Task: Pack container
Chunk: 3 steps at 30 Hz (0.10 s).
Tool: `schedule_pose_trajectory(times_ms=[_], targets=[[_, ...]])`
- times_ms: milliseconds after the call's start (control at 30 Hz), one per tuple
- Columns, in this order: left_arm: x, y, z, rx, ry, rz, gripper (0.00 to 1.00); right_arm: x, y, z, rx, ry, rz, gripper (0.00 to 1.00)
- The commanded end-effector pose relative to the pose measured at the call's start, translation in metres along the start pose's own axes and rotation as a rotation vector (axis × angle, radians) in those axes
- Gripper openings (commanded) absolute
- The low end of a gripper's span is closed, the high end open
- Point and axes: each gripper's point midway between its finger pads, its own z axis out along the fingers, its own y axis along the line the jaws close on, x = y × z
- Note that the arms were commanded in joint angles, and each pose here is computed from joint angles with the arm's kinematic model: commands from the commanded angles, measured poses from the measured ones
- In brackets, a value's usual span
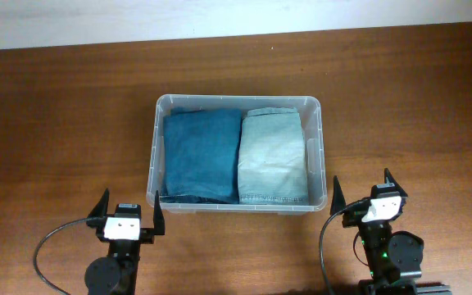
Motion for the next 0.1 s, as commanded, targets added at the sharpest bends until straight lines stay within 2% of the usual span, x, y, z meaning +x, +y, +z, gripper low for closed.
schedule_pose_trajectory(times_ms=[0, 67], targets=[[0.0006, -0.0016, -0.0002, 0.008, -0.005, 0.02, 0.99, 0.0021, -0.0031, -0.0002, 0.015, 0.003, -0.006, 0.99], [0.0006, -0.0016, -0.0002, 0.008, -0.005, 0.02, 0.99, 0.0021, -0.0031, -0.0002, 0.015, 0.003, -0.006, 0.99]])
